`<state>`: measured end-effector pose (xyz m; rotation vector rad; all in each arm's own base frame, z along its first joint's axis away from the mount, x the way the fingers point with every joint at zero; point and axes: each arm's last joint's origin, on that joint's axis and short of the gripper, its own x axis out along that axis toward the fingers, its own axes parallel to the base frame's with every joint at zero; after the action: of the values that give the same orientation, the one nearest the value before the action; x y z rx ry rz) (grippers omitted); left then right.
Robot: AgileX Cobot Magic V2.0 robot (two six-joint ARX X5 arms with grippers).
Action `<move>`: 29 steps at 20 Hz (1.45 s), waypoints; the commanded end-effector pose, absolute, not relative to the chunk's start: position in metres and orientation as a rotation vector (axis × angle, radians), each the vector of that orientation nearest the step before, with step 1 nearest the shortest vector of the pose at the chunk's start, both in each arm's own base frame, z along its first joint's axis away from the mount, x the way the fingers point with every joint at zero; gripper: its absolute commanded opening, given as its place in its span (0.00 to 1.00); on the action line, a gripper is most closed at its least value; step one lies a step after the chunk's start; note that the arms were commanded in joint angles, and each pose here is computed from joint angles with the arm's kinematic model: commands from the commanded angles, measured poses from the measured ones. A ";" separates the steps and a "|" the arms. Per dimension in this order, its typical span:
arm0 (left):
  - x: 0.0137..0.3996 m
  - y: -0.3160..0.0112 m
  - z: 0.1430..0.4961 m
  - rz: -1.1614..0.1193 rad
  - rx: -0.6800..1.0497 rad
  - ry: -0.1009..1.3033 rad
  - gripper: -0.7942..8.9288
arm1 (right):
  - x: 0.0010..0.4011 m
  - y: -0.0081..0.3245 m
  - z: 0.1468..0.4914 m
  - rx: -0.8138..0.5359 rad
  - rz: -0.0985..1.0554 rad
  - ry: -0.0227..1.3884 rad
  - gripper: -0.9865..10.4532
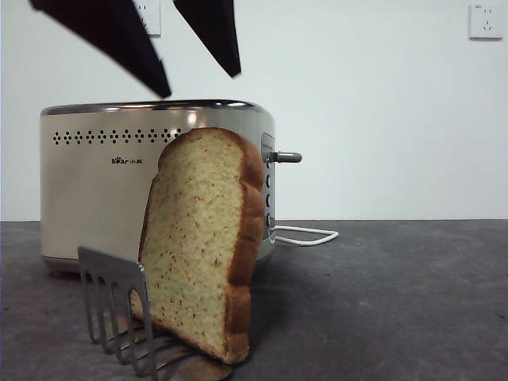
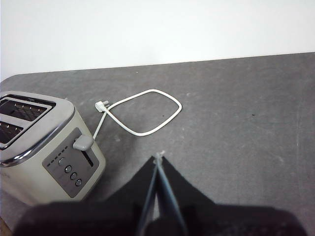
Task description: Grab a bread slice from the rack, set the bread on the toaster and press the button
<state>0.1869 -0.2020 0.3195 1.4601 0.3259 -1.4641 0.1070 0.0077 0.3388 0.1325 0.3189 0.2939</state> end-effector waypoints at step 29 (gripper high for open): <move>0.195 -0.227 0.273 -1.610 1.558 0.533 0.16 | 0.102 0.009 0.330 0.073 0.354 0.419 0.08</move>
<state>0.1962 -0.2264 0.2740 1.5492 0.5334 -1.5931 0.1022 0.0090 0.3279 0.0856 0.4303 0.3474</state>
